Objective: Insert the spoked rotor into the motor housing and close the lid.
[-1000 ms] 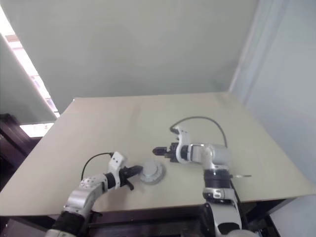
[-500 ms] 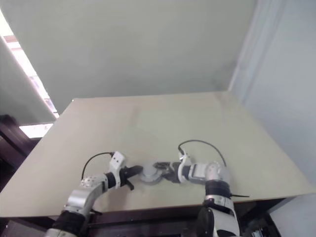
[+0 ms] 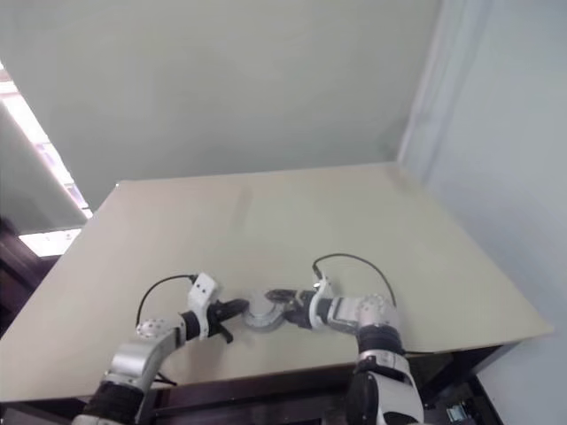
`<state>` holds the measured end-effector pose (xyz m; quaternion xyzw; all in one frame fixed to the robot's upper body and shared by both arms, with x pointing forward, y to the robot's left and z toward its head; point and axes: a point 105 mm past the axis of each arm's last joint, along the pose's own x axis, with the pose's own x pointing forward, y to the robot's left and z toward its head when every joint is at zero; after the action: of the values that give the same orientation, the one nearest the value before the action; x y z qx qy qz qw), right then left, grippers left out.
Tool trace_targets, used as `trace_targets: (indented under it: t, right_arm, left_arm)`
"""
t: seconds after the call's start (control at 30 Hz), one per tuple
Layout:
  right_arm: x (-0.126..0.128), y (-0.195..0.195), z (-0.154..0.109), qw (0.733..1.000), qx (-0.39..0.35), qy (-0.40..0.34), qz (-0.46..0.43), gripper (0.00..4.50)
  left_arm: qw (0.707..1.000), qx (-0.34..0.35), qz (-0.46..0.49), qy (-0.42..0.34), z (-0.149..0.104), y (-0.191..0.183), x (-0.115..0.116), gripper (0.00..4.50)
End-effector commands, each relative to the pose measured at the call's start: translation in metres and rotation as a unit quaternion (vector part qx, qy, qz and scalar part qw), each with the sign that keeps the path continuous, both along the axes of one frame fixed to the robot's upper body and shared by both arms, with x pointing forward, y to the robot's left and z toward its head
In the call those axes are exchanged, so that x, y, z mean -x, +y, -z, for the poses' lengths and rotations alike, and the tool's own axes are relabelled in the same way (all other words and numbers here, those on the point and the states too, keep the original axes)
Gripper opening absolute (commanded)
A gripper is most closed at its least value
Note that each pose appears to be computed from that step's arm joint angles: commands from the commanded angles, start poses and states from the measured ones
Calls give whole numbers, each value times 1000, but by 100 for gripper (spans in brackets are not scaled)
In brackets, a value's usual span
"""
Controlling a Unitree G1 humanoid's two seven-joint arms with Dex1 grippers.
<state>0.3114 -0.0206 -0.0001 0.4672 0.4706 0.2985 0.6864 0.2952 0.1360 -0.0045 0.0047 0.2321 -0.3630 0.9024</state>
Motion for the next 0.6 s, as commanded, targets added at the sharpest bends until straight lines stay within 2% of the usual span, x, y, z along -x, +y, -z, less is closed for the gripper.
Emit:
trace_targets:
  t: [0.03,0.47,0.6]
  right_arm:
    - [-1,32,-25,998,-40,-31,-40,448]
    - [5,50,-24,997,-28,-33,-59,448]
    - [6,51,-21,998,-18,-34,-56,356]
  left_arm:
    - [1000,0,18,20,8,-11,8,0]
    - [1000,2,17,20,8,-12,8,0]
    - [1000,3,17,19,9,-13,8,0]
